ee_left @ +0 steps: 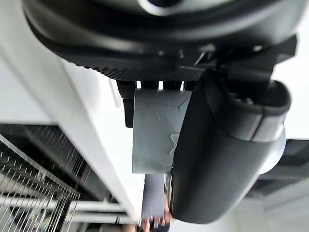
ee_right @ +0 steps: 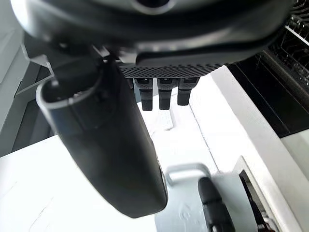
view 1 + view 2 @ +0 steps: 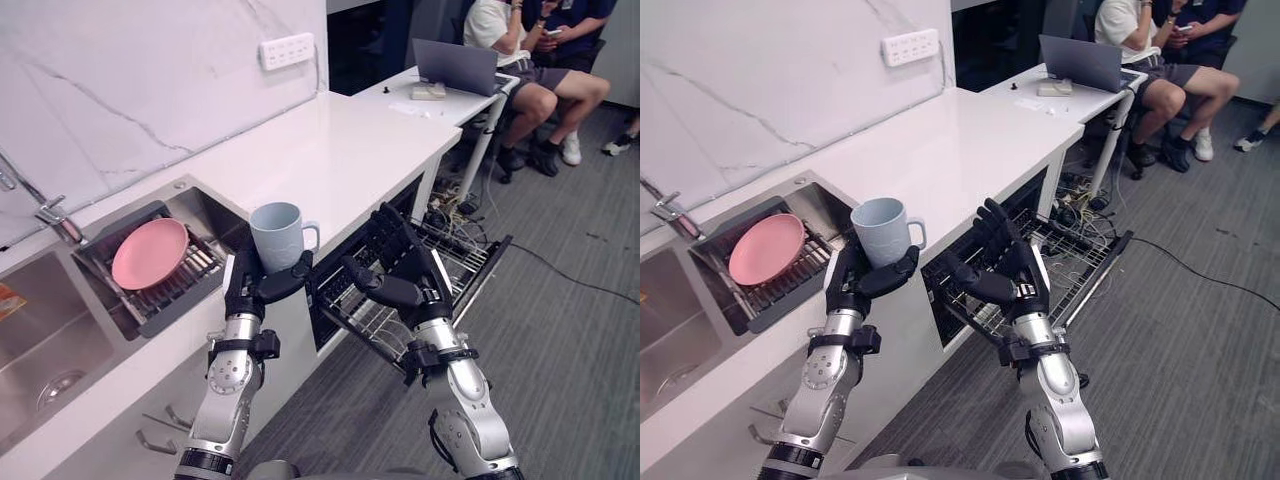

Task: Walk over to the sink, pick up the cup, carry it to the dishwasher, place the cup inside the dishwasher, then close the dishwasher door

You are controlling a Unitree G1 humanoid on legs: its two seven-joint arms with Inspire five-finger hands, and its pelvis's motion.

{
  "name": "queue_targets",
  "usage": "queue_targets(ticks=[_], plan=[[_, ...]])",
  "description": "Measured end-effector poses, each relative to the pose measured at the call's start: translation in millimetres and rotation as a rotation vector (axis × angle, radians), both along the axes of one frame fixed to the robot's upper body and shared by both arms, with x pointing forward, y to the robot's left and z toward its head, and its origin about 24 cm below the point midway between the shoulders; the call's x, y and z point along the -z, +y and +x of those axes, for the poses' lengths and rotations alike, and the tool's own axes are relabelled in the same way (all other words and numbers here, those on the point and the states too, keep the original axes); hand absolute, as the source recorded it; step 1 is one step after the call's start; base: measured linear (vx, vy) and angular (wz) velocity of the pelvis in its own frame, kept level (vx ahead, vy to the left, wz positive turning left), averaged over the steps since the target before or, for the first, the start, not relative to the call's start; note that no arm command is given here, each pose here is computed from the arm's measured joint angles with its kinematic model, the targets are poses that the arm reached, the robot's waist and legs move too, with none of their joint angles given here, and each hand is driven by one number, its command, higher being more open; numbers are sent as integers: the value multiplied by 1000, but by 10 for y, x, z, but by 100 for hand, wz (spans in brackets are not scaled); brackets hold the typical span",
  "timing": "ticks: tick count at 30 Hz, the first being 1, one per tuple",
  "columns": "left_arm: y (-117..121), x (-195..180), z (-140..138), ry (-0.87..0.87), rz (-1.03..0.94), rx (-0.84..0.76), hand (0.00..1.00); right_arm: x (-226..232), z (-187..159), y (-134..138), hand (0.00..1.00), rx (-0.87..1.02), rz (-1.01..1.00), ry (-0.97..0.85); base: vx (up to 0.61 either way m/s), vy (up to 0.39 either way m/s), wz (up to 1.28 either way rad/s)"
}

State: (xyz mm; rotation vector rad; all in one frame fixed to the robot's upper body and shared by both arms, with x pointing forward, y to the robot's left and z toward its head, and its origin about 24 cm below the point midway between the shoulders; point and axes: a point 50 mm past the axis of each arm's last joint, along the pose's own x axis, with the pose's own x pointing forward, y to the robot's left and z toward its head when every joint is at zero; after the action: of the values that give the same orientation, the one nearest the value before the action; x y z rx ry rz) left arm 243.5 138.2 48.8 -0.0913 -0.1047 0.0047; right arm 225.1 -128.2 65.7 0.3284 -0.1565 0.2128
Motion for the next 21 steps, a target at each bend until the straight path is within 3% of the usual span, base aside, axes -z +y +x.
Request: queue_targets(ticks=[10,21], plan=[[-349,-129,-52,-60,-9,193,30,-12,87,128,90,-76,-41,-5,27,2,5],[-326,-134,-28,-54,23,215,30,-58,228,178,90,-128,-108,-33,-80,-1,8]])
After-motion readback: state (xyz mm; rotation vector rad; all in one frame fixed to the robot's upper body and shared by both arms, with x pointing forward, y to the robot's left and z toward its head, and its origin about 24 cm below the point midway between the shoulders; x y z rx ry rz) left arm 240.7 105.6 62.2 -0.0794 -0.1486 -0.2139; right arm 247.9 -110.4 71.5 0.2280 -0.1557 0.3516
